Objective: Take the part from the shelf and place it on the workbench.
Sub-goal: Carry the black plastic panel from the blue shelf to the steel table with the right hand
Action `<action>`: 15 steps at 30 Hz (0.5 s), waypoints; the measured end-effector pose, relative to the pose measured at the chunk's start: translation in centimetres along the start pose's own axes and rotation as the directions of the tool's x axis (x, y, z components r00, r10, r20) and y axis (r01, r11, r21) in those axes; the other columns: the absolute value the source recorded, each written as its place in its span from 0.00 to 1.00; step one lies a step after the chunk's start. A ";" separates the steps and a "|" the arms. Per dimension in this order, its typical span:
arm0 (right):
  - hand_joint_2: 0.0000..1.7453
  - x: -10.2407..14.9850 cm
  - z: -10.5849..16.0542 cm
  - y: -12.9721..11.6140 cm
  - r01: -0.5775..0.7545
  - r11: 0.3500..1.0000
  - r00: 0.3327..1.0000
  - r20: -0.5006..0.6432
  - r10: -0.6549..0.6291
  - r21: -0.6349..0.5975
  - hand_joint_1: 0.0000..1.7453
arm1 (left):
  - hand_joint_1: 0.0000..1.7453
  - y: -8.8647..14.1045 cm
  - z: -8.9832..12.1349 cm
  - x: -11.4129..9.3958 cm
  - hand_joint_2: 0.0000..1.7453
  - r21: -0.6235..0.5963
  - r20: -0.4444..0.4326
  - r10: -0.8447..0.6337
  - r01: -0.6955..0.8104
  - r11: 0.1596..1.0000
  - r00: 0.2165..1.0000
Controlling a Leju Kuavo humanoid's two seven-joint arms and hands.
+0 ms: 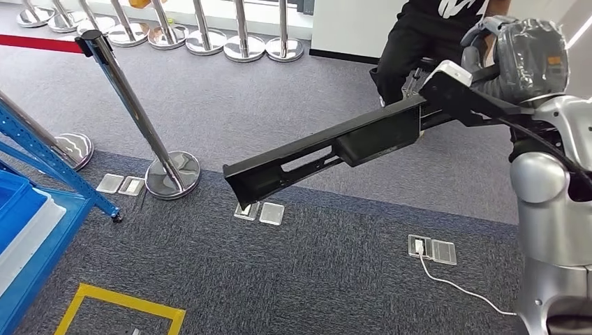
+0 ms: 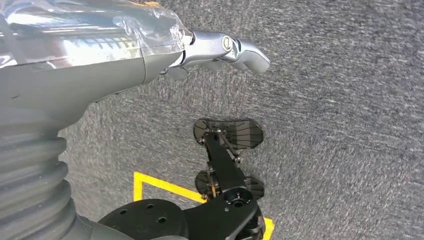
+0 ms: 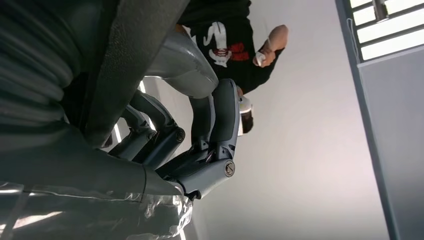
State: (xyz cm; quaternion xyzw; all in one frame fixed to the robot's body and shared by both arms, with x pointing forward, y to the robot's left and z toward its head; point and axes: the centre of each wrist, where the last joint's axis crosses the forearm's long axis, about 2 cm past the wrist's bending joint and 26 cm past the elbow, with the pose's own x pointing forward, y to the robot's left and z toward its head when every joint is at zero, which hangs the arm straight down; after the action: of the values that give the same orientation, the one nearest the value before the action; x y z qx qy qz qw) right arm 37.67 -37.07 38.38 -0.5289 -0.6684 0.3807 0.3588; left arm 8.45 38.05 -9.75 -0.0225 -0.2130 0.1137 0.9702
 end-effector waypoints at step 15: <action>1.00 -0.1 -0.5 -0.2 0.006 1.000 1.000 0.000 -0.006 -0.007 1.00 | 0.00 0.0 0.0 -0.1 1.00 -0.003 -0.005 0.001 -0.001 1.000 1.000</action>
State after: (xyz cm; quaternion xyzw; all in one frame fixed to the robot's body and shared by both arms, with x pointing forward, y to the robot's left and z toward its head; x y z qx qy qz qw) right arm 38.04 -37.14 38.78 -0.5282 -0.6712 0.3775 0.3579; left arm 8.36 38.00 -9.78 -0.0242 -0.2108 0.1139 0.9706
